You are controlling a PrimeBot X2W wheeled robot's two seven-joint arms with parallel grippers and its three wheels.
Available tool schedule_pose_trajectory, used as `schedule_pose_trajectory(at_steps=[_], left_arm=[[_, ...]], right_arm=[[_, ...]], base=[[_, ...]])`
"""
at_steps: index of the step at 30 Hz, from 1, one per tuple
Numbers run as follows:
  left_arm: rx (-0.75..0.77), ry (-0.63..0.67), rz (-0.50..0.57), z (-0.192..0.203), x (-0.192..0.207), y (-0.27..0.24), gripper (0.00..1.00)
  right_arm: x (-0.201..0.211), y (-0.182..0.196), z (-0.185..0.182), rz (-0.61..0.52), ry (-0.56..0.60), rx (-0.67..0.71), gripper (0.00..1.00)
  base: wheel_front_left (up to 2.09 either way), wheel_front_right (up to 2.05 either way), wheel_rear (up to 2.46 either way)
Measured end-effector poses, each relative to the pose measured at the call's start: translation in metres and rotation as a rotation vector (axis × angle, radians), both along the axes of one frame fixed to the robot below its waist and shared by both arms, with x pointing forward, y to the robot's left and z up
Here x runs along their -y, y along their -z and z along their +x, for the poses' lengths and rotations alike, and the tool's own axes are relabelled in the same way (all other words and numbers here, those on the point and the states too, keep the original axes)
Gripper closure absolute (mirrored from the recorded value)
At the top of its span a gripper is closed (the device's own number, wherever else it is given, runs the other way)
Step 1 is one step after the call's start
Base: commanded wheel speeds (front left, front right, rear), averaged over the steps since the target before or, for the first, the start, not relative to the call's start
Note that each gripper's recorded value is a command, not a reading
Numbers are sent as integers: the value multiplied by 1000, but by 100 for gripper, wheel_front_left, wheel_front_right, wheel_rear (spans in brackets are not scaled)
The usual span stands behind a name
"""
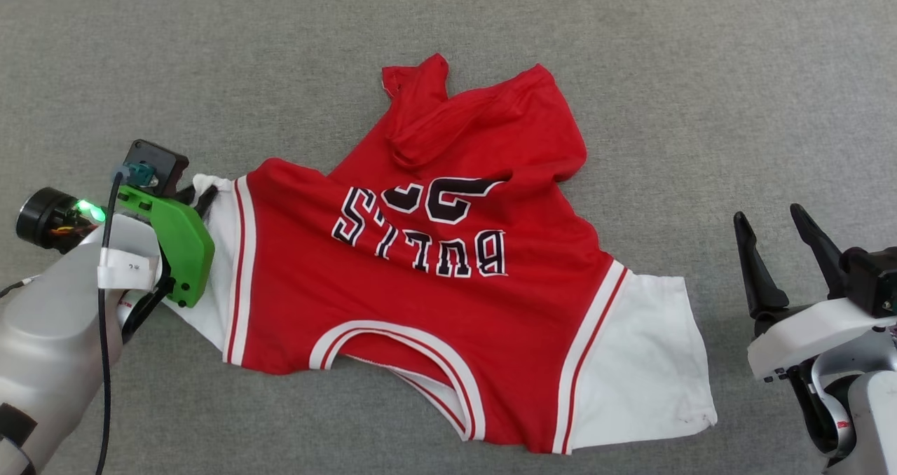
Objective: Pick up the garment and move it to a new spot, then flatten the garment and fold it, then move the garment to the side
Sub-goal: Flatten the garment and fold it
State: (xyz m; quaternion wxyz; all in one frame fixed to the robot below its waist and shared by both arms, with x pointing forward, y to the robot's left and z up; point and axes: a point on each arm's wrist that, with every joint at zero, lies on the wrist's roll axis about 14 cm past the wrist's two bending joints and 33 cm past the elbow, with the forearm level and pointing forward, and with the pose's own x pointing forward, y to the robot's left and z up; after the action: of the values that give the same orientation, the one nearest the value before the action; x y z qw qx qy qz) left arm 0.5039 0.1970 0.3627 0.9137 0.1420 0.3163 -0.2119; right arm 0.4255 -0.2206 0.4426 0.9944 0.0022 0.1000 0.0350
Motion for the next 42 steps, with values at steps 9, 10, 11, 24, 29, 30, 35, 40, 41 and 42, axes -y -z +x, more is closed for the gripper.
schedule_pose_trajectory(at_steps=[9, 10, 11, 24, 29, 30, 35, 40, 41, 42], left_arm=[[92, -109, -41, 19, -33, -65, 0], [63, -121, -51, 15, -36, -70, 0], [36, -130, -62, 11, -39, -74, 0], [-326, -160, -72, -33, -48, -51, 0], [-431, -97, -1, -48, -35, -20, 0], [-450, -93, 7, -50, -34, -14, 0], [-494, -69, 87, -52, -38, 4, 0], [-514, -66, 105, -52, -39, 11, 1], [-513, -66, 104, -52, -38, 11, 67], [-508, -67, 103, -53, -38, 10, 100]], right_arm=[[-14, -13, 3, 16, -34, 40, 0], [-16, -12, 2, 20, -39, 40, 0], [-19, -13, 2, 24, -44, 43, 0], [-27, -6, 8, 30, -69, 30, 0], [-22, -1, 9, 20, -62, 17, 0], [-21, -1, 10, 18, -59, 17, 0], [-14, 4, 8, 12, -42, 5, 0], [-8, 7, 5, 6, -27, -5, 0], [-7, 6, 4, 4, -25, -3, 0], [-6, 4, 4, 2, -24, 1, 0]], base=[[0, 0, 0], [0, 0, 0], [0, 0, 0], [0, 0, 0], [0, 0, 0], [0, 0, 0], [0, 0, 0], [0, 0, 0], [0, 0, 0], [0, 0, 0]])
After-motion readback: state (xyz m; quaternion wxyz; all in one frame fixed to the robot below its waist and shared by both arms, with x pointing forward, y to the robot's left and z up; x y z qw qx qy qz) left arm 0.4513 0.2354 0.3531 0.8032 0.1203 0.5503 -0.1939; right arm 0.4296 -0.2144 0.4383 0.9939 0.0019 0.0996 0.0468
